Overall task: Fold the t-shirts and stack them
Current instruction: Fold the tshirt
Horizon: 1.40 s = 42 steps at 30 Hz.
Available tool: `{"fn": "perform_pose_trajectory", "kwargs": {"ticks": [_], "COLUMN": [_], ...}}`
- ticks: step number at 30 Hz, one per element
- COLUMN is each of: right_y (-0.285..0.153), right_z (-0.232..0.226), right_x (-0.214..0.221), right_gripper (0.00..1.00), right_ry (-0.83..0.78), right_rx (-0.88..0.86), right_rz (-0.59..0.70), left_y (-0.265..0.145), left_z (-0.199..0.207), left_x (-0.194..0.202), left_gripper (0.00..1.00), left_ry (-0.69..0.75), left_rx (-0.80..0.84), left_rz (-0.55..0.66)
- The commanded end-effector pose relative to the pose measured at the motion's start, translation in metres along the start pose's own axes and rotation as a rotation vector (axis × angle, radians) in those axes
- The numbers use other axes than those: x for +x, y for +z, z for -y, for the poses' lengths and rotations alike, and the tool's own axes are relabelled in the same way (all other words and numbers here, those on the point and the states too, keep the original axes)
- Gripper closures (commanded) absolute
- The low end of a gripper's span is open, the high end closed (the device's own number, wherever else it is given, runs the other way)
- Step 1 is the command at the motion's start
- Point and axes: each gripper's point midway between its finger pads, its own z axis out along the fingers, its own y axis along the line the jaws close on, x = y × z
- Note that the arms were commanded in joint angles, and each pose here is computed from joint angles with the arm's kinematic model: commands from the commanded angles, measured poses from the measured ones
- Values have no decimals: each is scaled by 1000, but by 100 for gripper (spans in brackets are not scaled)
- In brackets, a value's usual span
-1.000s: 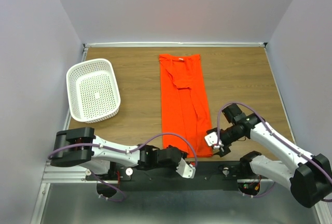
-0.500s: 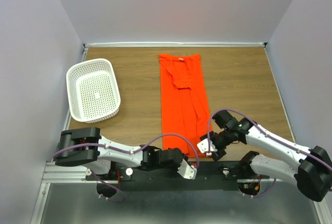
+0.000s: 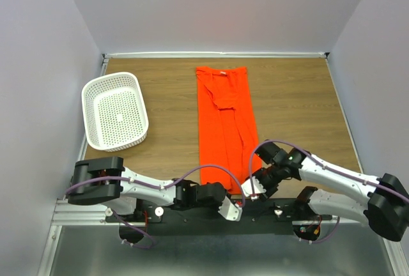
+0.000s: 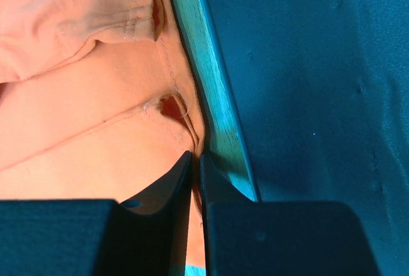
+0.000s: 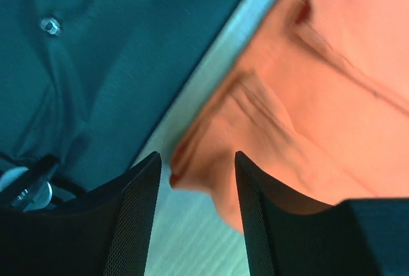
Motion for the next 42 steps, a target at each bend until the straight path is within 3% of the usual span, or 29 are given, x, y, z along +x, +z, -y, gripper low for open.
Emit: {"fn": "perform_pose_trajectory", "kwargs": {"ticks": [1, 10, 15, 20, 32, 42], "right_y": [11, 19, 14, 4, -32, -90], "right_z": [-4, -6, -1, 11, 46, 121], "right_x": [3, 14, 9, -12, -44, -11], "right_gripper": [44, 62, 89, 98, 99, 99], "right_ry": [-6, 17, 39, 63, 178, 401], "right_rx": [-37, -37, -1, 52, 177, 364], "right_rz": [-54, -102, -91, -24, 129, 185], "left_y": [0, -2, -3, -6, -35, -48], "left_z": [9, 7, 6, 4, -32, -114], "left_x": [3, 1, -1, -5, -25, 18], "left_gripper": [84, 86, 92, 100, 100, 100], "left_ry": [10, 12, 13, 18, -12, -22], "left_rx": [42, 38, 34, 29, -31, -206], "left_rz": [-13, -1, 5, 22, 157, 65]}}
